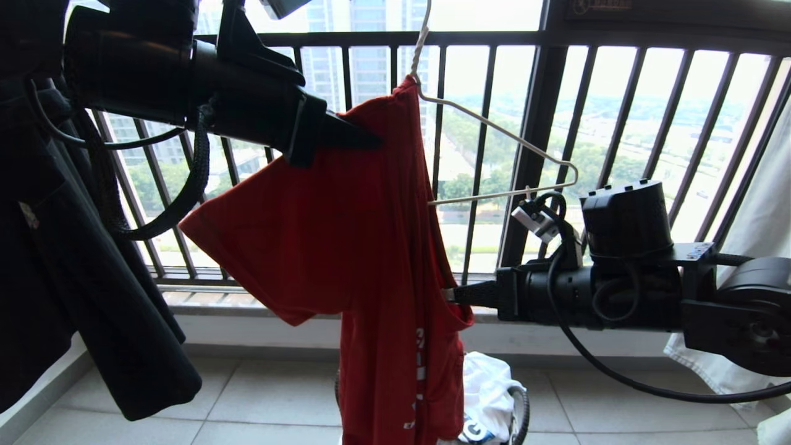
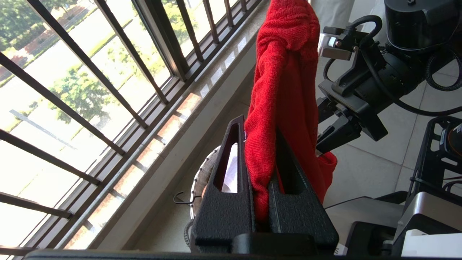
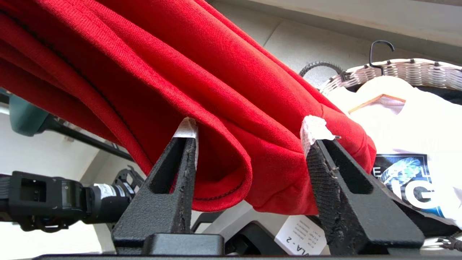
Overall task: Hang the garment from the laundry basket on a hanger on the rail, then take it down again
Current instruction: Hang the clothes on the clothes rack
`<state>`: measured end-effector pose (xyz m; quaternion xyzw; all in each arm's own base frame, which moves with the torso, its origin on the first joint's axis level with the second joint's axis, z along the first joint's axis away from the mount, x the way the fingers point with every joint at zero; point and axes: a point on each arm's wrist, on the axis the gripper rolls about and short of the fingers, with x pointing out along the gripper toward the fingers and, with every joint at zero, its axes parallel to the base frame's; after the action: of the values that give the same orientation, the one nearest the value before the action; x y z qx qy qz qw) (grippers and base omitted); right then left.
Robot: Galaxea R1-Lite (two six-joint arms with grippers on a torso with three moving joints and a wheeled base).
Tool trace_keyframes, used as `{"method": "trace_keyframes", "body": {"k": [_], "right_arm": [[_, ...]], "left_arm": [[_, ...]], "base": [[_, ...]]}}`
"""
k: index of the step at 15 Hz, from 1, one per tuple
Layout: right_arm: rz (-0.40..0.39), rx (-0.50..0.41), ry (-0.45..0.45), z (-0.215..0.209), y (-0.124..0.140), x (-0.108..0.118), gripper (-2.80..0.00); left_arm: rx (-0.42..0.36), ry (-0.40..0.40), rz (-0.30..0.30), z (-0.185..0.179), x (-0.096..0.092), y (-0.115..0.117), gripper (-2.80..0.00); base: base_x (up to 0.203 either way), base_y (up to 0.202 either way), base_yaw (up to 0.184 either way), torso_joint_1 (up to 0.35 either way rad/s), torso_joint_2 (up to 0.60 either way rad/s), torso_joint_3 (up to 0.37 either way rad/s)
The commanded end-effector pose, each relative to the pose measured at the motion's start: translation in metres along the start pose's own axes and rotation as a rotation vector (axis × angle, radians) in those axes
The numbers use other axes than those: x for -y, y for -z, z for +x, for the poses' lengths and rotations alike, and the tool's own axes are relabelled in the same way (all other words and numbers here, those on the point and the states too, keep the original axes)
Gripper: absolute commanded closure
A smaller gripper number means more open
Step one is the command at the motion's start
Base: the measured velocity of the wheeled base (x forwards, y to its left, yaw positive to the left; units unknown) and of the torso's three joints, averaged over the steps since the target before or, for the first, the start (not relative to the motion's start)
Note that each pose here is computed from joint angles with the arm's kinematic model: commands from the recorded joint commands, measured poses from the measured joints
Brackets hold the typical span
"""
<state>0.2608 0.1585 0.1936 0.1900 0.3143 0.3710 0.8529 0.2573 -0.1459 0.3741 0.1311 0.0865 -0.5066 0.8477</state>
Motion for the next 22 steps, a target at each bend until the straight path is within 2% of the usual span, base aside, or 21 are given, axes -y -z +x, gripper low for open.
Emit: {"method": "trace_keyframes", "body": {"k": [1,4,10,15,22], "right_arm": [[0.001,-0.007,-0.010,0.002,0.001,-0.001,0.00],[0.016,-0.016,0.001,0.003,0.004,0.001,0.00],[0.079,0.068,0.103,-0.022,-0.012,0.037,0.00],[0.073,0.139,0.114,-0.033,-0.031,0.042,0.00],[0.060,0.188,0.119,-0.040,-0.048,0.043,0.00]], "left_arm": [[0.001,0.001,0.001,-0.001,0.000,0.000,0.00],[0.003,-0.007,-0.005,-0.004,0.000,-0.001,0.00],[0.001,-0.017,-0.041,-0.028,0.011,0.002,0.00],[-0.006,-0.010,-0.042,-0.039,0.021,0.006,0.00],[-0.031,-0.007,-0.029,-0.036,0.020,0.012,0.00]], "base": [[0.000,0.000,0.000,0.000,0.00,0.000],[0.000,0.000,0.000,0.000,0.00,0.000],[0.000,0.000,0.000,0.000,0.00,0.000],[0.000,0.000,0.000,0.000,0.00,0.000],[0.000,0.000,0.000,0.000,0.00,0.000]]}}
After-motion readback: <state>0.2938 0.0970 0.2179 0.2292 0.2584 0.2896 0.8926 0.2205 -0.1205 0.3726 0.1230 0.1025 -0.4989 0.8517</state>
